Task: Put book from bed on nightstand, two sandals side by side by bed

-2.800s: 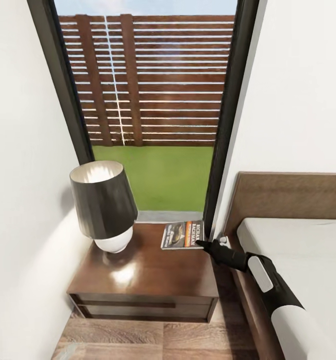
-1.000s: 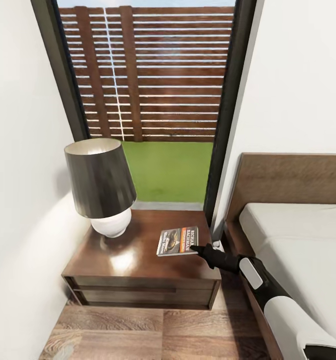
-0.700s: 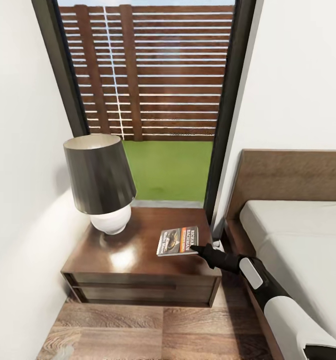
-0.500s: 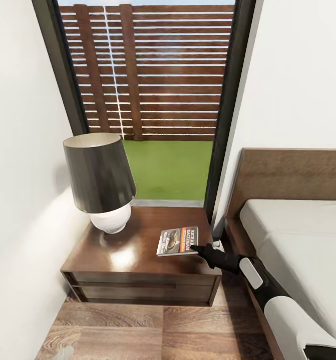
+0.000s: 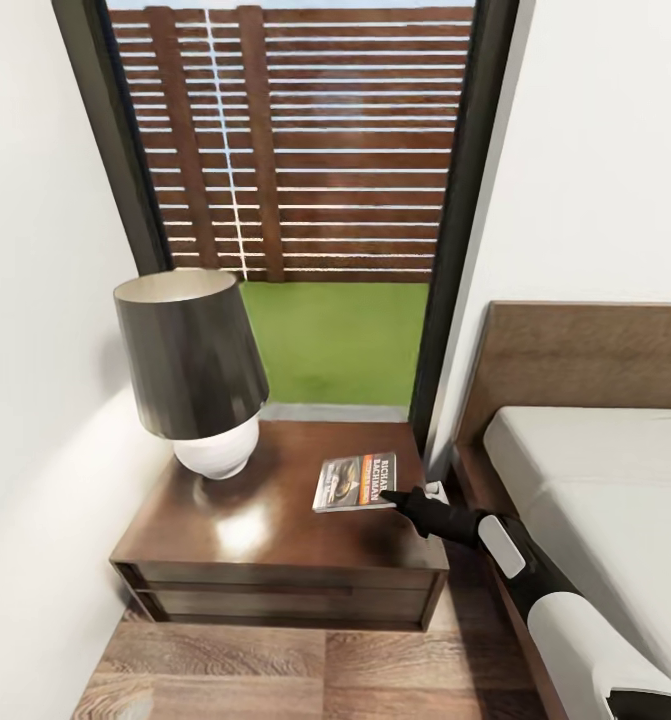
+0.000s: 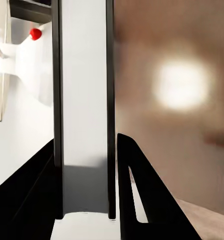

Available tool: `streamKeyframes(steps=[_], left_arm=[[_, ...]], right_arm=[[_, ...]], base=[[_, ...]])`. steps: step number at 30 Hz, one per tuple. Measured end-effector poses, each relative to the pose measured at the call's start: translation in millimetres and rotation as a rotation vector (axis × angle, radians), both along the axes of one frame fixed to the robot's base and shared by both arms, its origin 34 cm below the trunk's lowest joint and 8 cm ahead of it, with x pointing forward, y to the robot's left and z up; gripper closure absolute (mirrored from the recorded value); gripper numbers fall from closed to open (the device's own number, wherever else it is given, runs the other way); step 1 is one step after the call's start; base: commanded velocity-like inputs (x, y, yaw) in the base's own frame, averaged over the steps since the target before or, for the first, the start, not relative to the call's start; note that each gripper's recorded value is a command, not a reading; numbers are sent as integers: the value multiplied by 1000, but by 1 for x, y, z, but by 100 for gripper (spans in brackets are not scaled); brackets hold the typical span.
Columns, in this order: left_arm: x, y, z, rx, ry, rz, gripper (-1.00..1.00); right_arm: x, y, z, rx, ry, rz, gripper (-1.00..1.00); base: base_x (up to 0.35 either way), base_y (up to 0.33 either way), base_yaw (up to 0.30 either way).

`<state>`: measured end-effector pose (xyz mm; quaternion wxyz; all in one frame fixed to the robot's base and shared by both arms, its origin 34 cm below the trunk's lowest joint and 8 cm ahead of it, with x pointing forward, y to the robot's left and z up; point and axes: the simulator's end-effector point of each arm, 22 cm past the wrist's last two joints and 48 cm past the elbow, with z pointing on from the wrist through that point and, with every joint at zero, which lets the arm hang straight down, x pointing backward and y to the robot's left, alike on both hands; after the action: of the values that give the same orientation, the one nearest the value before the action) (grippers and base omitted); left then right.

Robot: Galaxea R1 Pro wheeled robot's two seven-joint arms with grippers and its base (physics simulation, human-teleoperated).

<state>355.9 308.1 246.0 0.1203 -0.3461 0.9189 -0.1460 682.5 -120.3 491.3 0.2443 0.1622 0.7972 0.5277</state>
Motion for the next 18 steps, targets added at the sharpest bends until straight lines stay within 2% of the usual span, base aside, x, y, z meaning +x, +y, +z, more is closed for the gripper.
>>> streamKeyframes(steps=[9,14,18], left_arm=[[0,0,0,-8,2,13,-100],[-2,6,-10,-20,-1,53,-100],[-3,8,-18,-22,-2,61,-100]], right_arm=[[0,0,0,2,1,-1,100],[-3,1,-12,0,1,1,100],[-6,1,-21,1,2,1,100]], base=[[91,0,0],[19,0,0],[5,0,0]])
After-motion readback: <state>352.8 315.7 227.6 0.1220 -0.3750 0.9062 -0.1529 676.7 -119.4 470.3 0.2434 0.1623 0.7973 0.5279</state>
